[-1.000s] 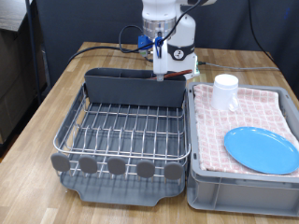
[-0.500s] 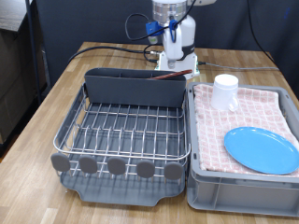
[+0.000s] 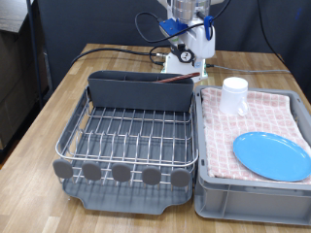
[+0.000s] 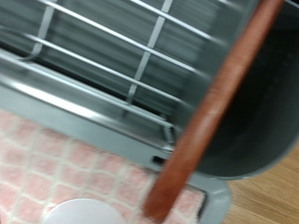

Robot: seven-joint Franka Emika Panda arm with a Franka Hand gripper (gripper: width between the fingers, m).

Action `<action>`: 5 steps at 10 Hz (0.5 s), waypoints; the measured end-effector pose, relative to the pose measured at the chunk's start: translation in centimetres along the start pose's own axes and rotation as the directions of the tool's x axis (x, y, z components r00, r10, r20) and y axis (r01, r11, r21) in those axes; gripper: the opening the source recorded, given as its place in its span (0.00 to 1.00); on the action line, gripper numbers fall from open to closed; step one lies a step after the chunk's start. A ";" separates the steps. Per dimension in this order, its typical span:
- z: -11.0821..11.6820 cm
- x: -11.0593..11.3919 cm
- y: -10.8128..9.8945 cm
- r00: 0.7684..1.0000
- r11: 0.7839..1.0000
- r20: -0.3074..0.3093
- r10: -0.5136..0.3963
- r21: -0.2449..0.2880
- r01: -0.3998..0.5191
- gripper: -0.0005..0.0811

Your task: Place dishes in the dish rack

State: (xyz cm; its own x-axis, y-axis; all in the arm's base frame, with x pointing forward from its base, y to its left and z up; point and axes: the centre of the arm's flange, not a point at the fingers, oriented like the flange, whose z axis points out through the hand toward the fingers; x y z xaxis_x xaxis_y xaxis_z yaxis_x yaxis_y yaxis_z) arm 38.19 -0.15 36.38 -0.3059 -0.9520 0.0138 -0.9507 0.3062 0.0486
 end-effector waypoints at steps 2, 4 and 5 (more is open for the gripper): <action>-1.3 -2.5 -1.4 0.996 0.994 -0.001 -0.093 0.062 0.093 0.99; -1.9 -5.2 -2.5 0.990 0.986 -0.012 -0.144 0.088 0.144 0.99; -2.0 -6.6 -3.0 0.986 0.982 -0.021 -0.166 0.091 0.167 0.99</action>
State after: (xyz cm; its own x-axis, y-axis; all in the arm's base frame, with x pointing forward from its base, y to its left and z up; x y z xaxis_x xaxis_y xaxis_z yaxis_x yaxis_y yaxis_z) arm 43.15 5.18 38.16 -0.1427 -0.9894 0.0266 -0.9891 0.1415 -0.0408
